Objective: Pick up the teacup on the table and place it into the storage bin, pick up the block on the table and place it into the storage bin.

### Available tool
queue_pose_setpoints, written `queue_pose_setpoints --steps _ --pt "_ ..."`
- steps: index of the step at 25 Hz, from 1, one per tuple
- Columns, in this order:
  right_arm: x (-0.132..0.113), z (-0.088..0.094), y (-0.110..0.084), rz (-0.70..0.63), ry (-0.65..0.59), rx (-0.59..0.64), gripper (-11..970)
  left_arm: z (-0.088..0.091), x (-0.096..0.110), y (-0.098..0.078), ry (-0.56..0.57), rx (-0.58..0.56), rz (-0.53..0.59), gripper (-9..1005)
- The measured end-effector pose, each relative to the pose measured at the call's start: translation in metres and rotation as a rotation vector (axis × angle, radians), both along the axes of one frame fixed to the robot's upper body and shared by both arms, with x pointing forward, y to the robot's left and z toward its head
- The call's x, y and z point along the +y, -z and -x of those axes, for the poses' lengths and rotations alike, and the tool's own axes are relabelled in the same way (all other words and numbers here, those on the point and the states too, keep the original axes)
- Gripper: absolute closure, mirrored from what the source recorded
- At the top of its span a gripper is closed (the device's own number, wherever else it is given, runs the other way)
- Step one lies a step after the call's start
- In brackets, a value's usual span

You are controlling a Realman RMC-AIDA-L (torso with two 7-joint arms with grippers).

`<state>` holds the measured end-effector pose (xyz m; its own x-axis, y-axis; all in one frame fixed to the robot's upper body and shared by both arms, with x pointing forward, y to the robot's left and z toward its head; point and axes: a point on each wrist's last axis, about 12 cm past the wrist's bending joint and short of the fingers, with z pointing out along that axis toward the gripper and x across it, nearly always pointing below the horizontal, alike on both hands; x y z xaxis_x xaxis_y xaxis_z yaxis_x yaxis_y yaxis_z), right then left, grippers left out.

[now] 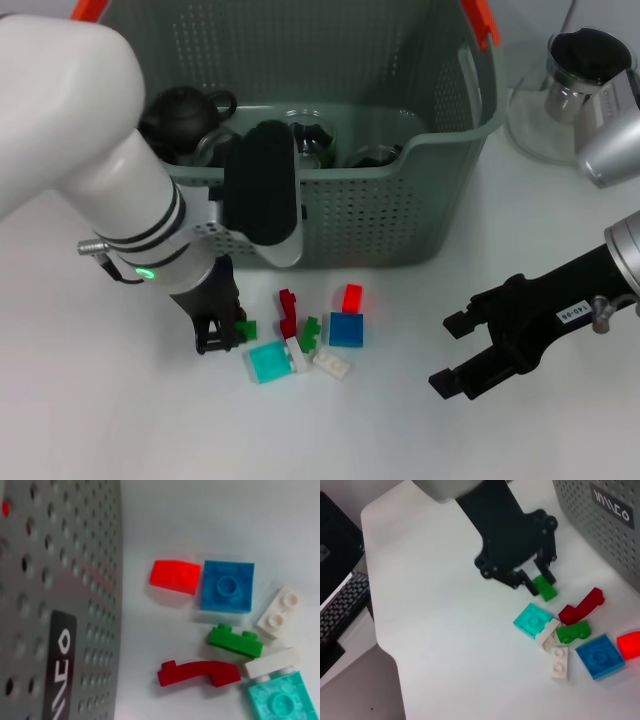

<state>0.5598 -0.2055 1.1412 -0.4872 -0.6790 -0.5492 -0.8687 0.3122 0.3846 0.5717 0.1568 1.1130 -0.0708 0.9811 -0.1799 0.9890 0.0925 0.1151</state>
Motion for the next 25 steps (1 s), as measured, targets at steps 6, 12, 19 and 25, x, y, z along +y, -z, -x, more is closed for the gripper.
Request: queue_pose_setpoints --steps 6,12,19,25 --pt "-0.008 0.000 0.004 0.003 -0.004 0.009 14 0.017 0.011 -0.048 -0.044 0.021 0.158 806" --pt "-0.014 0.003 0.008 0.002 -0.019 0.028 15 0.026 0.020 -0.097 -0.079 0.065 0.500 805" --pt "-0.016 0.005 0.008 -0.003 -0.033 0.028 15 -0.009 0.019 -0.149 -0.254 -0.013 0.733 804" --pt "-0.019 0.003 0.006 0.004 -0.032 0.019 15 -0.062 0.008 -0.159 -0.412 -0.065 0.738 806"
